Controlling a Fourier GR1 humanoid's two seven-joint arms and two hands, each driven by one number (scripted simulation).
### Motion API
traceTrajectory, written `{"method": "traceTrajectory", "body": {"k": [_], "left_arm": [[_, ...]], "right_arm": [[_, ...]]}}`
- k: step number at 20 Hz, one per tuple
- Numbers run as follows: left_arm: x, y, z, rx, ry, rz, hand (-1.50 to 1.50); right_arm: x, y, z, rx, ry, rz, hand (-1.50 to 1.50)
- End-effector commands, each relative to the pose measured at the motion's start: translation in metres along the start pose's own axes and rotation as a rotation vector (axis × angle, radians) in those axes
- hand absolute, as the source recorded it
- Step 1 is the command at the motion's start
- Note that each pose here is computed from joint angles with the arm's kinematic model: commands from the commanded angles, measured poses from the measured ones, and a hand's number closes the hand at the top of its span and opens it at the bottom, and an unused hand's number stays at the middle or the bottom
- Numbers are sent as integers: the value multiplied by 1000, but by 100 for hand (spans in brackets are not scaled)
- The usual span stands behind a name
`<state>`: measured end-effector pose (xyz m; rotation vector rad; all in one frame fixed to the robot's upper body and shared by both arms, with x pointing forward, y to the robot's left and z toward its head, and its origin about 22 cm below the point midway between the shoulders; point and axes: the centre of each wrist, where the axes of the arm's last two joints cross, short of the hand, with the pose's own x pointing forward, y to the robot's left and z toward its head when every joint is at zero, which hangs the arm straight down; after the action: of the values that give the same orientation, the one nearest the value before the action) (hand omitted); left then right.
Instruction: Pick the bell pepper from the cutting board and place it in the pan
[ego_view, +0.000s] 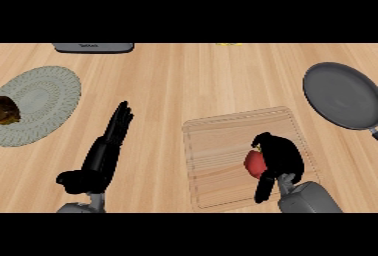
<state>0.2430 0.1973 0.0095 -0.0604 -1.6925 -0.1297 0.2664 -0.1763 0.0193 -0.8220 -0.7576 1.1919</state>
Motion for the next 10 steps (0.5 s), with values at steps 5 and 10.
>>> {"method": "traceTrajectory", "body": {"k": [5,10], "left_arm": [[10,9,-6,-4,-13,-14,0],[-8,7,11,14,-5,-6,0]], "right_arm": [[7,21,-13,-43,-2,57,150],[-12,-1,11,-226,-21,53,150]]}}
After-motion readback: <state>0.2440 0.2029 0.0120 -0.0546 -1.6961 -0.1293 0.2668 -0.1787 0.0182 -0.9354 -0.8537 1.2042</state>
